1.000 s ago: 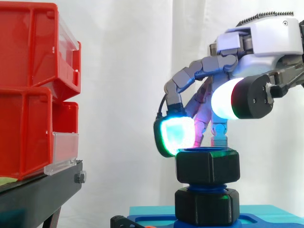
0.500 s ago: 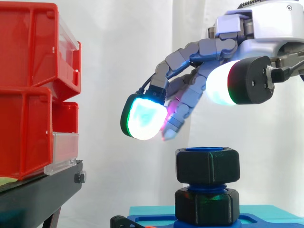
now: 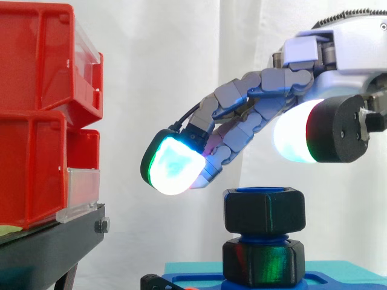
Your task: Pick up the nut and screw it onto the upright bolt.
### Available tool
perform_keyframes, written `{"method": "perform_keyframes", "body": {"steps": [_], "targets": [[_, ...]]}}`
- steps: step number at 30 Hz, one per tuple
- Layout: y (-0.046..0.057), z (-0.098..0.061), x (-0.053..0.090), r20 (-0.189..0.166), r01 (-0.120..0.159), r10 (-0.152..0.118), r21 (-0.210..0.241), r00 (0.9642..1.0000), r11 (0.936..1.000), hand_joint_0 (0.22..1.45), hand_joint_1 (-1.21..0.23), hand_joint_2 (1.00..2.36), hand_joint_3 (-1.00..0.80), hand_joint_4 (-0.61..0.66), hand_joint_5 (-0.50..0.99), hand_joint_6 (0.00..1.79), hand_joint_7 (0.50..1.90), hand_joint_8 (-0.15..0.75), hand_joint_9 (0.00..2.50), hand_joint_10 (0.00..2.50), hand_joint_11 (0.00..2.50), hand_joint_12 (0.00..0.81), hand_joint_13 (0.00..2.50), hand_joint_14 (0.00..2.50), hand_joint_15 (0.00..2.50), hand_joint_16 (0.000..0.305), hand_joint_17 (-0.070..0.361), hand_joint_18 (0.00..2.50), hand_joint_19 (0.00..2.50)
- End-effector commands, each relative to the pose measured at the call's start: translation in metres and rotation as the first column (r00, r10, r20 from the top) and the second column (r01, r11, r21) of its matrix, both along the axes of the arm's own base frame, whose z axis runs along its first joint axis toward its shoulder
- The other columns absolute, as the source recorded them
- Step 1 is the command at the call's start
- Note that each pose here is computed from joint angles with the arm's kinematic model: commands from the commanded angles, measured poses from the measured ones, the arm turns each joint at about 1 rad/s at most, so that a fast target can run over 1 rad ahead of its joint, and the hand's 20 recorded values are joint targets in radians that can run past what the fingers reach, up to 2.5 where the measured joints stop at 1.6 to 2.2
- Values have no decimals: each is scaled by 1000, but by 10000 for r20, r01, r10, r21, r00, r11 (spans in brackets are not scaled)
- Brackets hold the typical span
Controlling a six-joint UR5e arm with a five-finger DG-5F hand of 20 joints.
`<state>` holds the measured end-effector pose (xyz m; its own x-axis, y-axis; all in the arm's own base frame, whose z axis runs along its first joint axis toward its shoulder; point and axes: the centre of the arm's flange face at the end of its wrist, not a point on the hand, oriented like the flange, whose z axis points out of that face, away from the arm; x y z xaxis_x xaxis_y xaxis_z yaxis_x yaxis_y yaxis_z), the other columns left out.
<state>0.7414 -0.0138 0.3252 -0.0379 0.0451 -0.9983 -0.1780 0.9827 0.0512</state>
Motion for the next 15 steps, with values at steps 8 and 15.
{"method": "perform_keyframes", "body": {"steps": [8,15], "targets": [[1,-1,0,86,-2,2,45,10000,10000,475,-264,1000,-500,245,-118,501,598,187,514,0,0,186,484,0,0,16,35,17,0],[1,-3,-2,-111,-2,2,13,9999,10000,481,-269,1000,-500,244,-93,502,750,198,548,0,0,186,519,0,0,14,31,54,0]]}}
